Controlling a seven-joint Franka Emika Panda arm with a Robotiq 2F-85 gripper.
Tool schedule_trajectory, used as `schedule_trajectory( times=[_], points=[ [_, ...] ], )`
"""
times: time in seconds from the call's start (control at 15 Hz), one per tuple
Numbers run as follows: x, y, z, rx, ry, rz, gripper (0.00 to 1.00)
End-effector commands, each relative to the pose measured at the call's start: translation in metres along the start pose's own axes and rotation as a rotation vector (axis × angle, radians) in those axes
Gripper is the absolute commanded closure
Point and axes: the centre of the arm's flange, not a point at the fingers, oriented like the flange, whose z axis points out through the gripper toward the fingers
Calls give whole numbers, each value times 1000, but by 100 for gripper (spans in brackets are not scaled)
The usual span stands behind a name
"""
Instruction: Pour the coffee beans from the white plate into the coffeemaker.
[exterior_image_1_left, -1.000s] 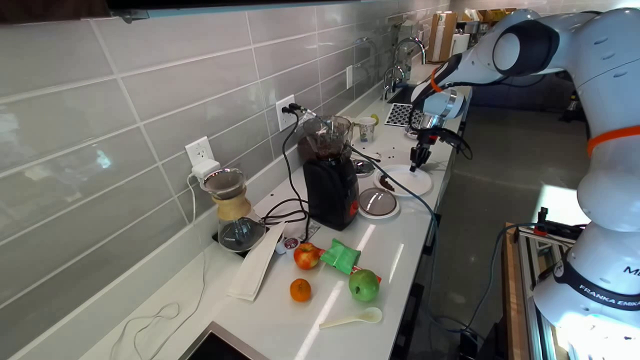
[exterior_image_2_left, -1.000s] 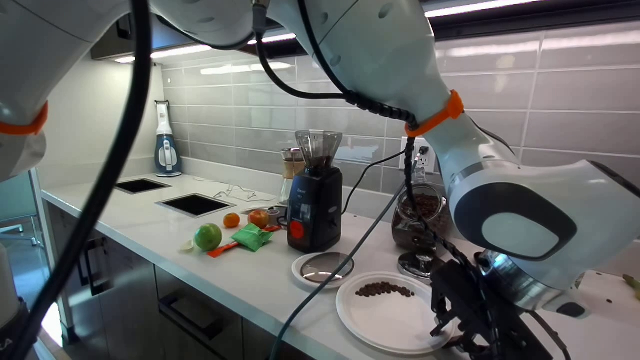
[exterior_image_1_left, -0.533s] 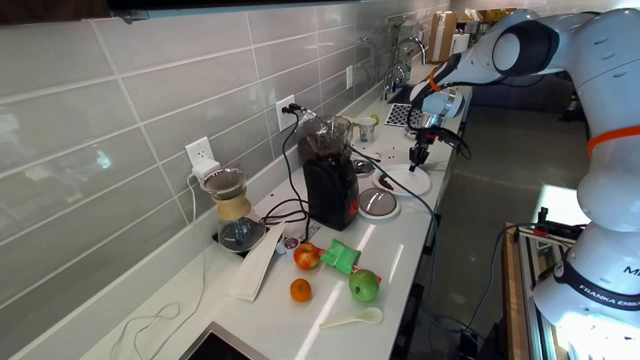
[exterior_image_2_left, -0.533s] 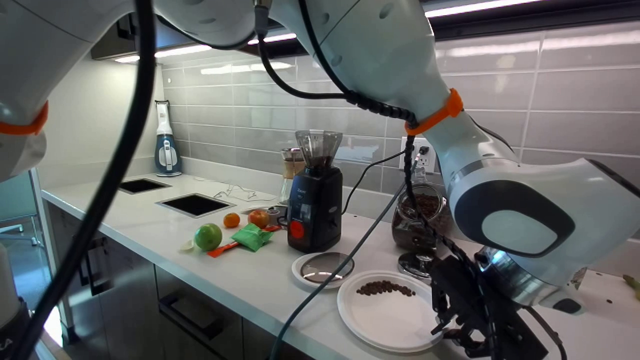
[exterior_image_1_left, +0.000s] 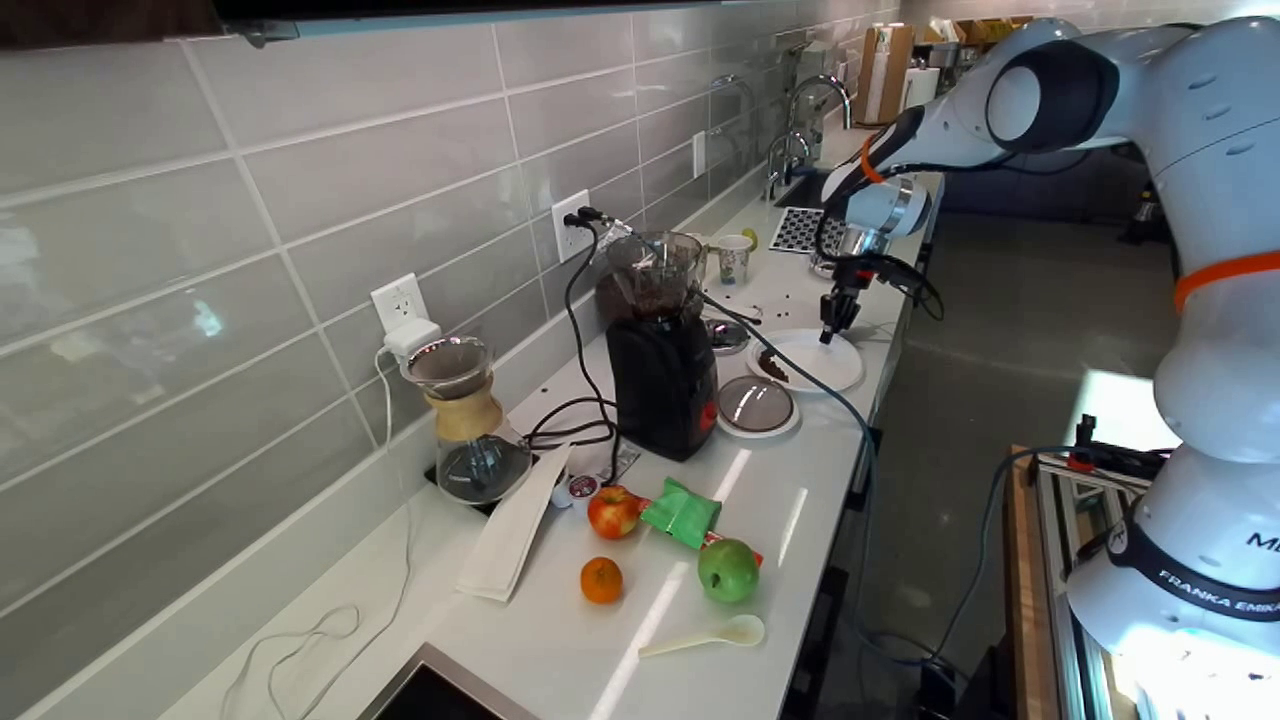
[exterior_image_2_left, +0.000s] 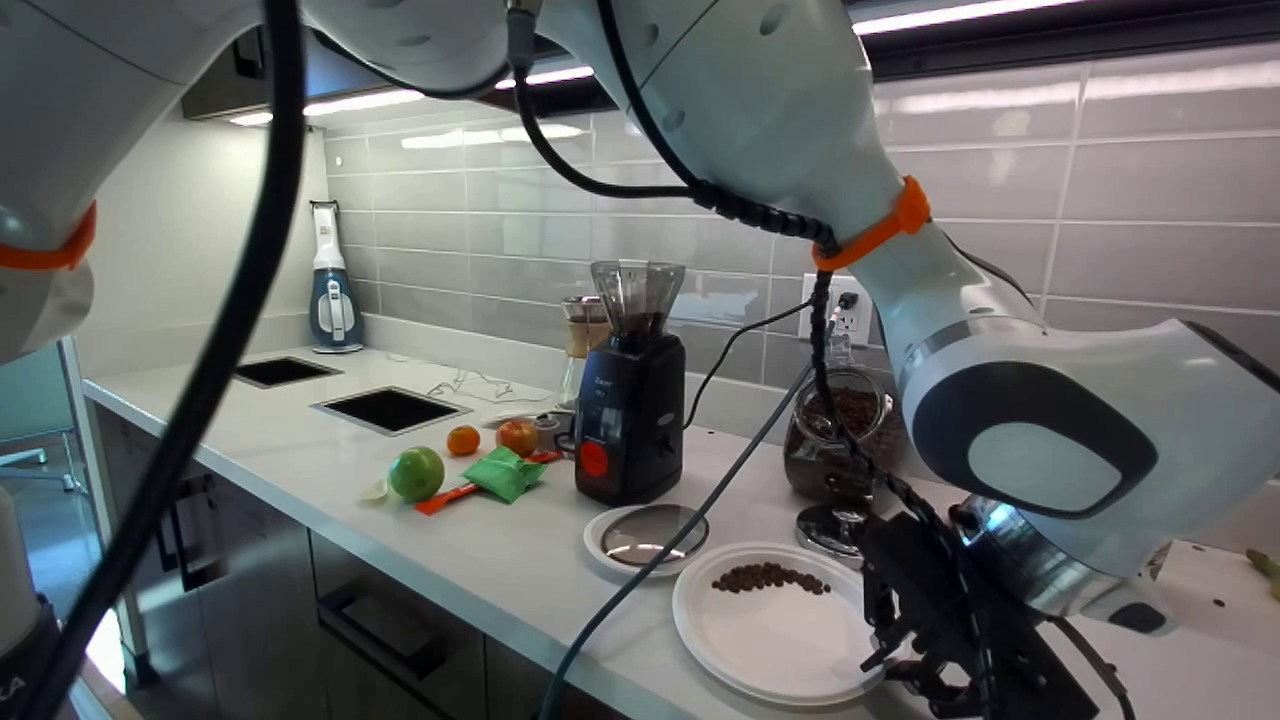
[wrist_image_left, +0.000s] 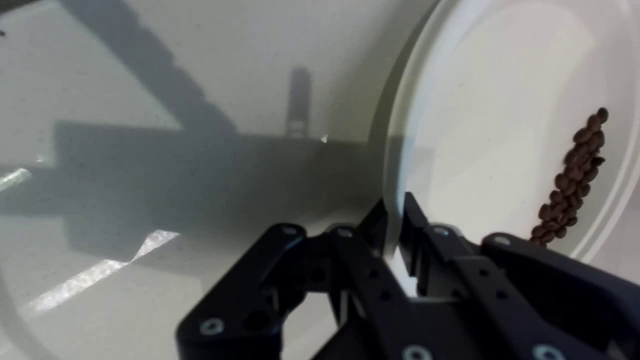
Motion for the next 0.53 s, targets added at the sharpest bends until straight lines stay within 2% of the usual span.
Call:
schedule_trajectory(
  times=[0.0,0.47],
  points=[
    [-15,16,-1,38,-15,14,98],
    [-32,37,-19,63,22,57,98]
  ],
)
